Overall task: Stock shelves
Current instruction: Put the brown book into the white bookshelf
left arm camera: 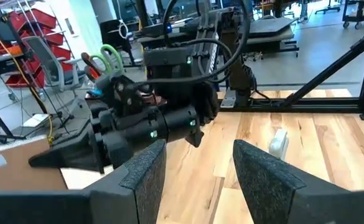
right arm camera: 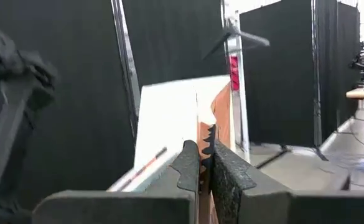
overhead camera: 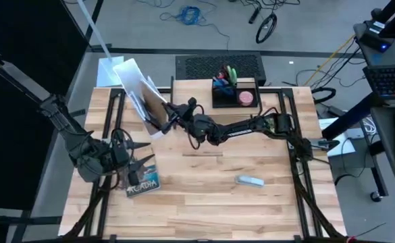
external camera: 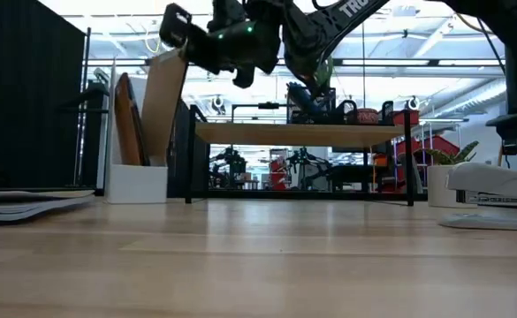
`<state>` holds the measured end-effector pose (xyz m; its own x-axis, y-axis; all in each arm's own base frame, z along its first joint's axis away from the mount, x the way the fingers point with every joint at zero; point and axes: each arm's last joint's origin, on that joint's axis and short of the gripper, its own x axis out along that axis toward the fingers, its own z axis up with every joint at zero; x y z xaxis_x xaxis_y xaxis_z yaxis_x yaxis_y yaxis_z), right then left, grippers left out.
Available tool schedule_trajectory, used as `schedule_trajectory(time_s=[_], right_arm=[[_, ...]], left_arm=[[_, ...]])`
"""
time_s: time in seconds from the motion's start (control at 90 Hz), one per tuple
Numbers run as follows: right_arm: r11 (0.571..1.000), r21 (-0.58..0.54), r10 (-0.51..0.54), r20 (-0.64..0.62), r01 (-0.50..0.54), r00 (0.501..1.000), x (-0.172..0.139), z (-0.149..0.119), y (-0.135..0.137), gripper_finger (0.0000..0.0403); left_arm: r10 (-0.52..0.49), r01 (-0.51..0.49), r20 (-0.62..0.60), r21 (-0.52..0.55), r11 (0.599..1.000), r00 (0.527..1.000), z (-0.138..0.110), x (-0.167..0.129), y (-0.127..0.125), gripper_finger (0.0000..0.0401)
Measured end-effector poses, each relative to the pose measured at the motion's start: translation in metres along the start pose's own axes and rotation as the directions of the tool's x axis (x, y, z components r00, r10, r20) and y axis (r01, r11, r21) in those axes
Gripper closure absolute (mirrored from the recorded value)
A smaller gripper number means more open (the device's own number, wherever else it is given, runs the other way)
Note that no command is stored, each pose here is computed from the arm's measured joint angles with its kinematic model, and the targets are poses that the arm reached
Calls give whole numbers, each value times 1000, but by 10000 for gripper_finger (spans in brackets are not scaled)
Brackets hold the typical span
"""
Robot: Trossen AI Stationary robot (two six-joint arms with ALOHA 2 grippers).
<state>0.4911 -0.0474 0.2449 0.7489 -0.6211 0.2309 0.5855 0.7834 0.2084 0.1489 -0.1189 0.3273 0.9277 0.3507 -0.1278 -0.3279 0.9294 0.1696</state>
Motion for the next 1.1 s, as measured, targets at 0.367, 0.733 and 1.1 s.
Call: schedule_trajectory(time_s=[0.367, 0.733, 1.1], right_arm=[[999, -46, -9, 60, 12, 998, -10, 16, 13, 399], [964, -262, -23, 124, 55, 992, -38, 54, 44, 399], [966, -258, 65, 226, -4, 972, -39, 81, 55, 399]], left_arm=[[0, 0, 0, 0, 1000, 1000, 0, 0, 0, 228], [-3, 4, 27, -50, 999, 1000, 6, -1, 1, 228], [7, 16, 150, -151, 988, 989, 32, -10, 18, 228]])
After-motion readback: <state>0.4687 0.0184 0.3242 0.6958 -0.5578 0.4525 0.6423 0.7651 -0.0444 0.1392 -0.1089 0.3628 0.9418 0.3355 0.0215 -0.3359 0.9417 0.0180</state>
